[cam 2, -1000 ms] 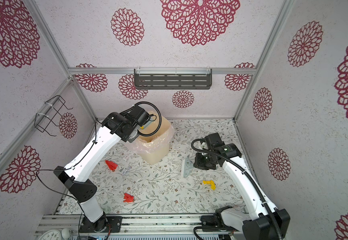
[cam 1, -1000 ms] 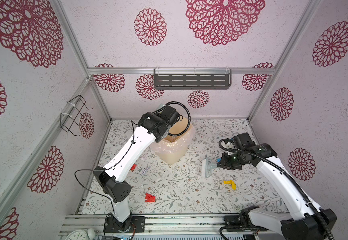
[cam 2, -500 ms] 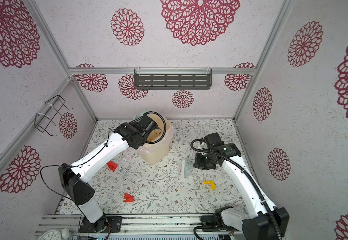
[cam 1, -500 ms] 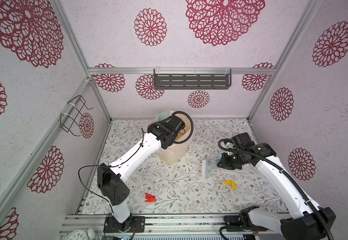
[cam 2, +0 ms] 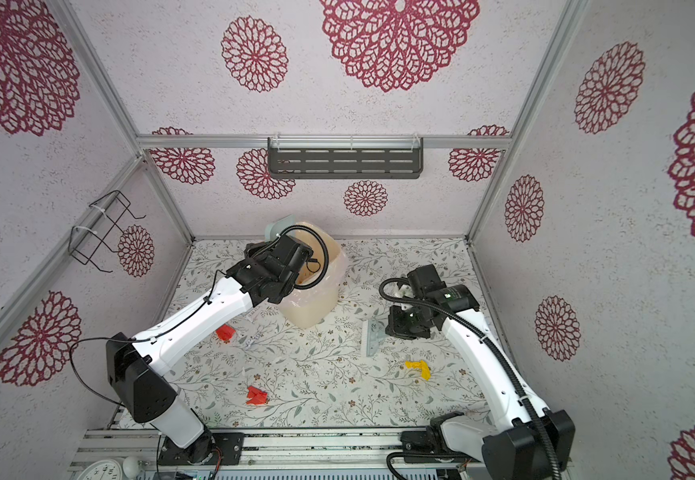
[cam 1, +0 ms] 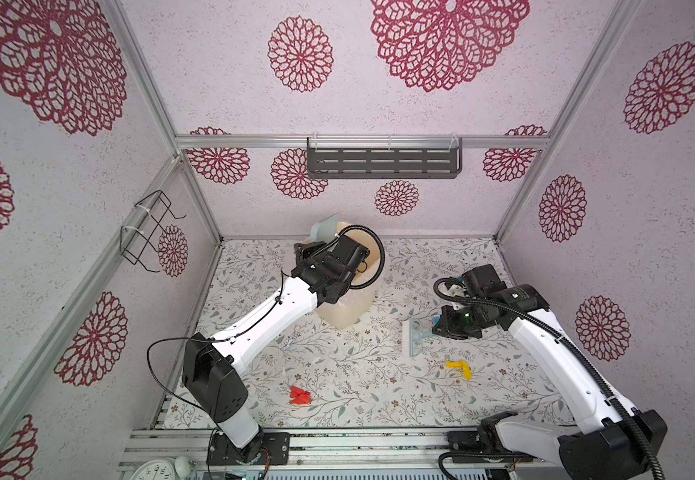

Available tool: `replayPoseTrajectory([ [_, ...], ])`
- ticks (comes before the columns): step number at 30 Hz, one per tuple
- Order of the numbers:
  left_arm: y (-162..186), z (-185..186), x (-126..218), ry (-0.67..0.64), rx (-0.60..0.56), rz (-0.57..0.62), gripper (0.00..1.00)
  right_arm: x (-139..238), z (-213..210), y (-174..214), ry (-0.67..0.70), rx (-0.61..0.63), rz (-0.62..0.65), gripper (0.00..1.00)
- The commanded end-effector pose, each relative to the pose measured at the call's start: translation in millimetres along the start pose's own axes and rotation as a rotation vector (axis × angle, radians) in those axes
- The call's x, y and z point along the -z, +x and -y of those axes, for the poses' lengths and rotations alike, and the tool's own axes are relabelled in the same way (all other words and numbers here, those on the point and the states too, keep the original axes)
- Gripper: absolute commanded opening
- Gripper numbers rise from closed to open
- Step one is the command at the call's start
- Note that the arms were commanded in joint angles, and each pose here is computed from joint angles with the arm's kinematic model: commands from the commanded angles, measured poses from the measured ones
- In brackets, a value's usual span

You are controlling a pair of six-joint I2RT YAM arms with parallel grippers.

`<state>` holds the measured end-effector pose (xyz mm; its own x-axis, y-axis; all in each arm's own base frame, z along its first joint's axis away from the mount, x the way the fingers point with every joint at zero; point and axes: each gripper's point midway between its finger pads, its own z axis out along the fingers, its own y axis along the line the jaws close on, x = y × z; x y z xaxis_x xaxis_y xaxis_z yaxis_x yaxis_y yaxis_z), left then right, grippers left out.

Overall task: Sweep away the paper scraps from the table
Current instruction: 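Tip the dustpan over the beige bin with the left gripper to empty it, then lower the empty dustpan by the yellow scrap while the right brings the brush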

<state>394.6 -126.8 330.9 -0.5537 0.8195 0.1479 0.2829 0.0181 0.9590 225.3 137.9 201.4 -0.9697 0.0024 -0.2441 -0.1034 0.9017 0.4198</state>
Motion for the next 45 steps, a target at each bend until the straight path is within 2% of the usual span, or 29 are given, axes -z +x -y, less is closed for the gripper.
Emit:
replayPoseTrajectory([
  [1, 3.1, -26.4, 13.7, -0.022, 0.126, 0.035, 0.0, 10.8, -4.8, -3.7, -0.012, 0.016, 0.023, 0.0],
  [8, -17.4, -44.6, 47.8, 0.041, 0.29, 0.17, 0.0, 17.2, -2.4, -7.4, 0.018, 0.021, 0.042, 0.0],
  [12, -31.8, -41.5, 72.7, 0.137, 0.369, 0.255, 0.0, 26.6, 0.9, -9.6, 0.055, 0.023, 0.061, 0.0],
  [18, -59.4, -20.7, 107.3, 0.319, 0.445, 0.361, 0.0, 46.8, 20.9, -11.5, 0.187, -0.006, 0.109, 0.0],
  [24, -91.9, 15.8, 143.2, 0.544, 0.502, 0.457, 0.0, 75.5, 47.5, -7.5, 0.34, -0.062, 0.162, 0.0],
  [34, -118.3, 101.7, 190.3, 0.907, 0.446, 0.525, 0.0, 103.2, 101.0, 21.0, 0.672, -0.154, 0.101, 0.0],
  [39, -121.0, 140.2, 207.8, 1.06, 0.422, 0.541, 0.0, 96.1, 116.0, 33.0, 0.737, -0.202, 0.074, 0.0],
  [45, -117.9, 182.9, 227.6, 1.213, 0.357, 0.522, 0.0, 86.2, 136.9, 43.3, 0.846, -0.178, -0.01, 0.0],
])
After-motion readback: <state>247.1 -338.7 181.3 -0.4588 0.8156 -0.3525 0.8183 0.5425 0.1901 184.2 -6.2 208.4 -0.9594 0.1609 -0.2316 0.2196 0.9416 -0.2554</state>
